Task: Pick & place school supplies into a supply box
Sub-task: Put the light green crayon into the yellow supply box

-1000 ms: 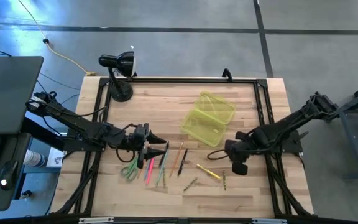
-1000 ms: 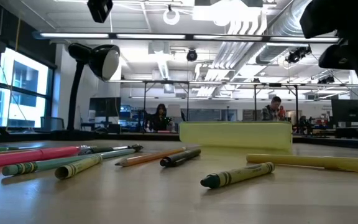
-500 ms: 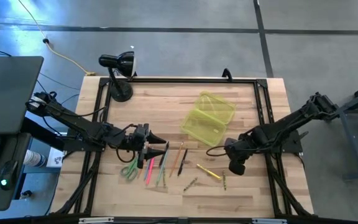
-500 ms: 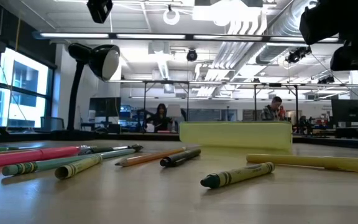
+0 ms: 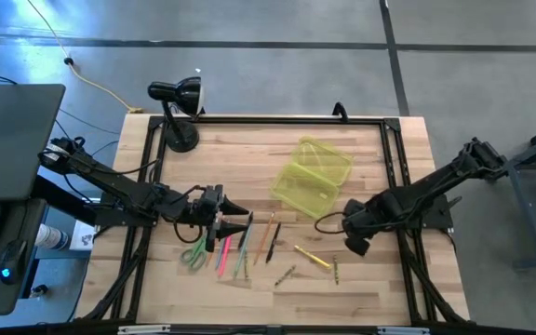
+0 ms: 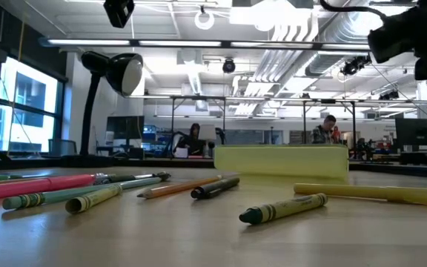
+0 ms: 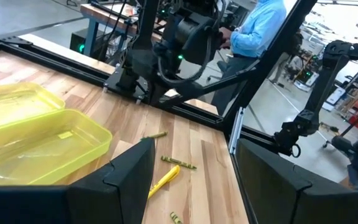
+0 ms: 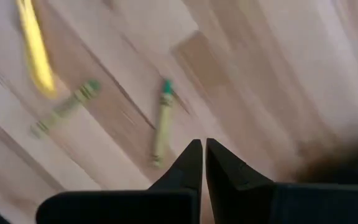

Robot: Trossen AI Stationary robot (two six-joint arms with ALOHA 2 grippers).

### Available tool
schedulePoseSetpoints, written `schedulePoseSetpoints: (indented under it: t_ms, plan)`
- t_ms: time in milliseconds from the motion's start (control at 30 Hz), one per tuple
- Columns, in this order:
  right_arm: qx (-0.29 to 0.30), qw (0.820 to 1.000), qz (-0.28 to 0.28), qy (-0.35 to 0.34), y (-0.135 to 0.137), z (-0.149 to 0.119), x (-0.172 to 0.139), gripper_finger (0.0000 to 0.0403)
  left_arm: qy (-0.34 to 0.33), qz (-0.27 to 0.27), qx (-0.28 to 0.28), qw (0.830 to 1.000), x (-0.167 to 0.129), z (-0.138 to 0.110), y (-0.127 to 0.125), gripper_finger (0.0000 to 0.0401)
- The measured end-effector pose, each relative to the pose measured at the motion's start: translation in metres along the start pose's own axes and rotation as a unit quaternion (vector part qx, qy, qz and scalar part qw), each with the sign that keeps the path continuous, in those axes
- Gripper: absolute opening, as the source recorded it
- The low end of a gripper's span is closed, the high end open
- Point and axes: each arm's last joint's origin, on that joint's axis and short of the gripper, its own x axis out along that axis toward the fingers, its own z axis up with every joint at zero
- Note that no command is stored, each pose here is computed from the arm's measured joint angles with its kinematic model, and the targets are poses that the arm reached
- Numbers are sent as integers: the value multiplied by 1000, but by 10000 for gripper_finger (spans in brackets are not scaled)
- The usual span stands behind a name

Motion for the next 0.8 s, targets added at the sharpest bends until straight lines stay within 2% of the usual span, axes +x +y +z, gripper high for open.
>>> schedulePoseSetpoints:
  t_ms: [67,200,333,567,800]
  plan:
    - [44,999,6,-11,2,-1,0,1,0,0,0,1000,0,0,0,260]
    - [61,997,-16,-35,3,-9,0,13,1,0,0,1000,0,0,0,260]
    - [75,994,-6,-80,10,-18,0,34,0,0,0,1000,0,0,0,260]
    - [41,989,26,-141,23,-48,-2,71,0,0,0,1000,0,0,0,260]
    - [-25,963,23,-266,31,-82,4,102,0,0,0,1000,0,0,0,260]
